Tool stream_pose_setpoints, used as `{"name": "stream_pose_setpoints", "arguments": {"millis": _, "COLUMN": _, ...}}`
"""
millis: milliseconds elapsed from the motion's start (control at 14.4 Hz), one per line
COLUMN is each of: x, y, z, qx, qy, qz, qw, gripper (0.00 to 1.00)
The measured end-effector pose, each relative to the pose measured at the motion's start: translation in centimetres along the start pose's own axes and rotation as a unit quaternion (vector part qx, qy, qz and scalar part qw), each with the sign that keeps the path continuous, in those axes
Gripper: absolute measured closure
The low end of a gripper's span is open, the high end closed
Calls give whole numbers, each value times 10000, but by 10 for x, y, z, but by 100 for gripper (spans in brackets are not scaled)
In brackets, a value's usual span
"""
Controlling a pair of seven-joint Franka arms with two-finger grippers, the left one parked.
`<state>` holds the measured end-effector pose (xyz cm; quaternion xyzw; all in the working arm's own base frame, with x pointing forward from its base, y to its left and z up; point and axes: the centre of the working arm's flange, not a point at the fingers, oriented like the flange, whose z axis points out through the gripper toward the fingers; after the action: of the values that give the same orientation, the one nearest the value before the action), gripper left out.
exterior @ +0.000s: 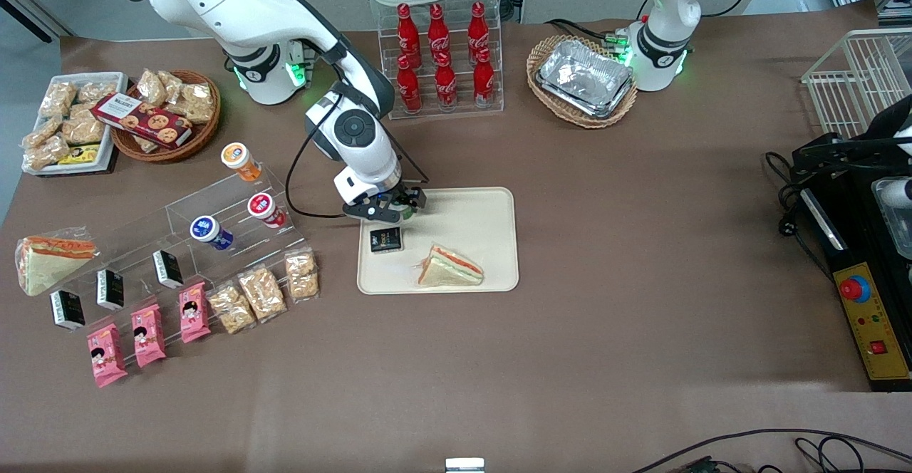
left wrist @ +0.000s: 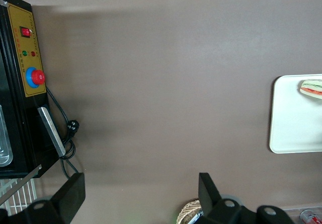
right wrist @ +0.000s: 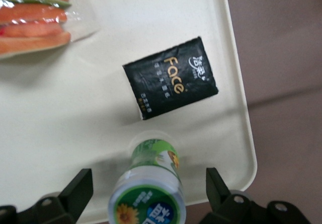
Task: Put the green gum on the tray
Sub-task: 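Lower the green bottle onto the tray beside the black packet, then open the right gripper and withdraw it back toward the stand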
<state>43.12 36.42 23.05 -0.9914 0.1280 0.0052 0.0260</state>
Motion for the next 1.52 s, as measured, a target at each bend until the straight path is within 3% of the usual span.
{"name": "stream_pose_setpoints", "arguments": {"millis": 208, "x": 8, "y": -6, "z": -28, "qx": -166, "qy": 21, "qz": -1, "qw": 9999, "gripper": 0}}
{"name": "stream_pose_setpoints", "arguments": {"millis": 485, "x": 18, "y": -24, "z": -119, "qx": -453, "qy": 60, "qz": 55, "qw": 9989, "gripper": 0}}
{"name": "stream_pose_setpoints", "arguments": {"millis": 692, "x": 25, "y": -41, "z": -221, "qx": -308, "qy": -291, "qz": 28, "qw": 9991, "gripper": 0}}
{"name": "stream_pose_setpoints", "arguments": {"millis": 831, "x": 37, "y": -37, "z": -281, "qx": -271, "qy": -373, "qz": -31, "qw": 9989, "gripper": 0}}
{"name": "stream_pose_setpoints", "arguments": {"millis": 1108, "x": 66, "y": -1, "z": -343, "qx": -406, "qy": -504, "qz": -420, "qw": 9970, "gripper": 0}}
{"name": "stream_pose_setpoints", "arguments": {"millis": 1523, "x": 135, "y": 148, "z": -406, "qx": -319, "qy": -335, "qz": -1311, "qw": 9903, "gripper": 0}}
